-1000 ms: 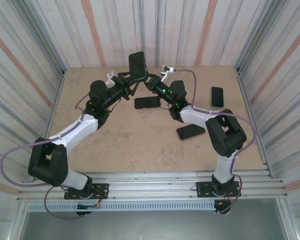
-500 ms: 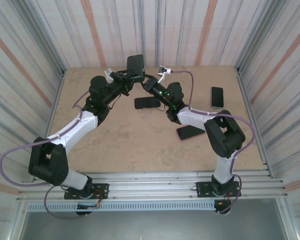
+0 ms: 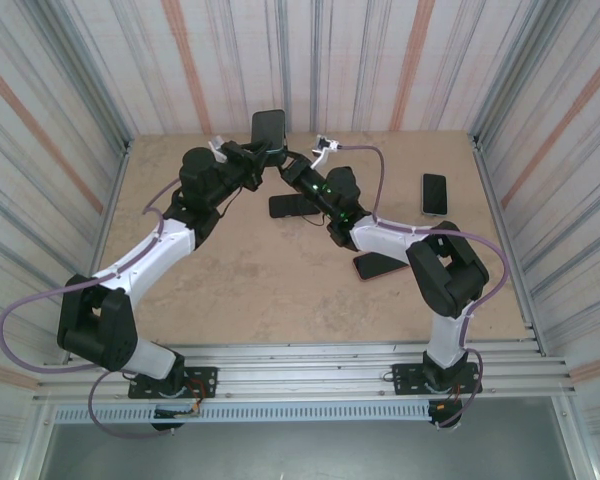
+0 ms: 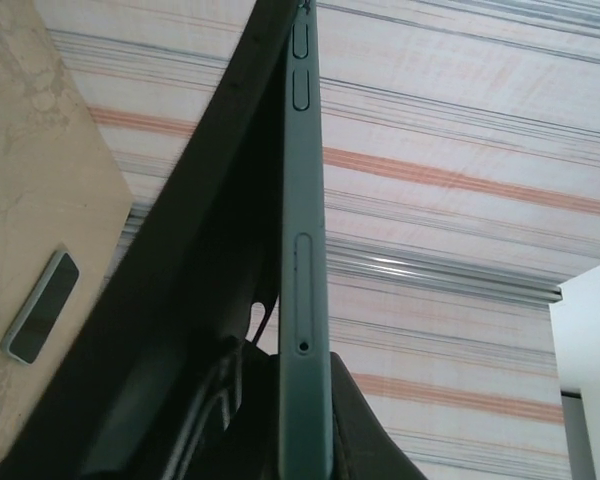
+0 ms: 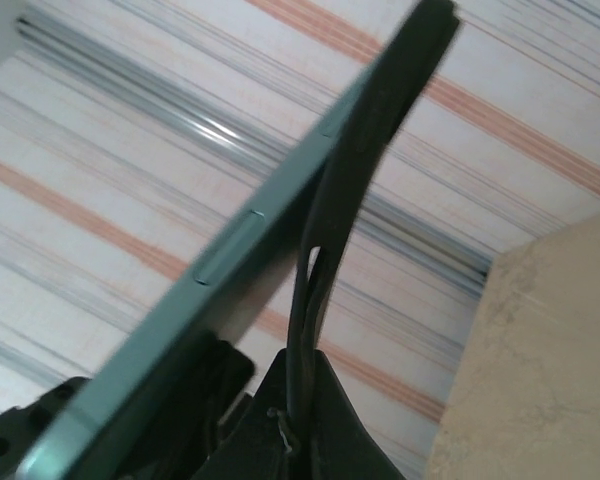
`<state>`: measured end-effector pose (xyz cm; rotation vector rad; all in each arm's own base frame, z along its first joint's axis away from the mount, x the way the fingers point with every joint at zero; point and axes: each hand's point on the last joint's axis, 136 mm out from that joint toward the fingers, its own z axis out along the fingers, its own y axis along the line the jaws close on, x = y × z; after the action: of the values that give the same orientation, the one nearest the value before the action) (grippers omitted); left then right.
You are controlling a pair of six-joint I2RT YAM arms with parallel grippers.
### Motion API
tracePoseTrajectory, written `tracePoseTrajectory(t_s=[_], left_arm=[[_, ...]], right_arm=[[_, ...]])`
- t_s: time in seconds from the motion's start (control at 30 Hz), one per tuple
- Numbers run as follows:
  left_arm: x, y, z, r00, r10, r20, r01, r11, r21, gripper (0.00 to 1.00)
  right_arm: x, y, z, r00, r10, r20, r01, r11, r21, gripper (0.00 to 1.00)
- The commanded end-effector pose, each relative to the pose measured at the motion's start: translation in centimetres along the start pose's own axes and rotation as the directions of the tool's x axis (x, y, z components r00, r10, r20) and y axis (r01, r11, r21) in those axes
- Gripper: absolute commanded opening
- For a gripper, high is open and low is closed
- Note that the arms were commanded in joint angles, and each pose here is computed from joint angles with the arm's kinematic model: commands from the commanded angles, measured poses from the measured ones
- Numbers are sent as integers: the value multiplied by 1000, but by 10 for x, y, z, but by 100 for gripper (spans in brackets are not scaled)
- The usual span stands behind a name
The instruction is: Take the phone out of the phone case
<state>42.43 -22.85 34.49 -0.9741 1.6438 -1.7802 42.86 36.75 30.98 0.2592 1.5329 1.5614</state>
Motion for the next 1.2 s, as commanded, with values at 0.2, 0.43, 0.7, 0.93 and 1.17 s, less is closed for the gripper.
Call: tracePoseTrajectory(t_s=[0.2, 0.43, 0.7, 0.93, 1.17], left_arm=[[14, -54, -9, 995, 103, -19, -99, 987, 123, 2], [2, -51, -20, 993, 119, 23, -121, 987, 102, 1], [5, -42, -16, 991, 135, 10, -135, 988, 76, 1], [35, -52, 4, 987, 141, -76, -132, 984, 119, 1], [37, -47, 0, 989, 127, -71, -120, 987, 105, 1]], right_arm=[[10, -64, -11, 1000, 8, -26, 3, 921, 390, 0], [12, -90, -27, 999, 25, -22, -11, 867, 498, 0], [12, -74, -20, 1000, -3, -22, 13, 892, 452, 0], [28, -45, 0, 992, -82, -96, 113, 919, 379, 0], [17, -60, -14, 994, -82, -67, 104, 867, 488, 0]])
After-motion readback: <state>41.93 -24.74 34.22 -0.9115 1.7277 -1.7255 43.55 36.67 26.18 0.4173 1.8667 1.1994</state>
